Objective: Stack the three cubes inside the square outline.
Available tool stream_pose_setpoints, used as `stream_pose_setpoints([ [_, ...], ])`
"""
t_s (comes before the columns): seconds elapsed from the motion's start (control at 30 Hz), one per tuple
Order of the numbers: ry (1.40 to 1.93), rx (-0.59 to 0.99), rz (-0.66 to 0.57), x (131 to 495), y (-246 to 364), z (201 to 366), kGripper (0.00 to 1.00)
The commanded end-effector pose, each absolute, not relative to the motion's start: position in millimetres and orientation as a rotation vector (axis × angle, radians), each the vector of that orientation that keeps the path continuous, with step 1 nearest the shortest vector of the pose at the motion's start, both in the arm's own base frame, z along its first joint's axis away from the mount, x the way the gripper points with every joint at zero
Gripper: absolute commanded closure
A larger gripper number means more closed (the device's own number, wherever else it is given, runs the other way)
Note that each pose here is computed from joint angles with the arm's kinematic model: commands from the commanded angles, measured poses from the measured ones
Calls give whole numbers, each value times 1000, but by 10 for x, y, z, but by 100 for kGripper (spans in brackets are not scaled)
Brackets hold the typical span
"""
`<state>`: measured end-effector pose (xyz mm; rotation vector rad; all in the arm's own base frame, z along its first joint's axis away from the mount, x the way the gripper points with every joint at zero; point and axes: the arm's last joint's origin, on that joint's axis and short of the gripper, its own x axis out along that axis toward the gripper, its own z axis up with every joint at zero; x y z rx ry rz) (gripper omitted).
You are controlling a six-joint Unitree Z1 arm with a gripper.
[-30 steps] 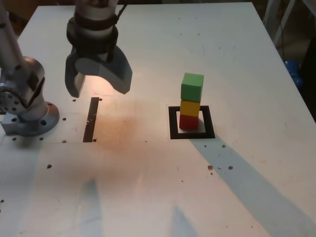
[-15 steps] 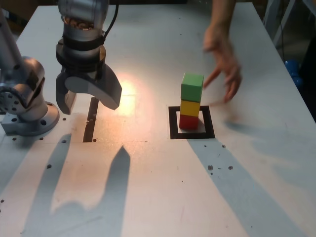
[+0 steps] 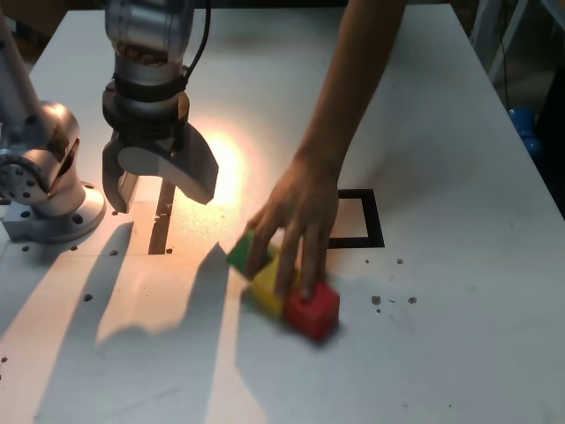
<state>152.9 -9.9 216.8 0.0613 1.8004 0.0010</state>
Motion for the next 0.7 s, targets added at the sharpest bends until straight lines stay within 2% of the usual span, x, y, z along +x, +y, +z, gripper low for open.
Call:
stream_pose_setpoints([
  [0.0,1804,63,3,1526,-87,2158,0],
  [0.67,1787,88,23,1518,-67,2120,0],
])
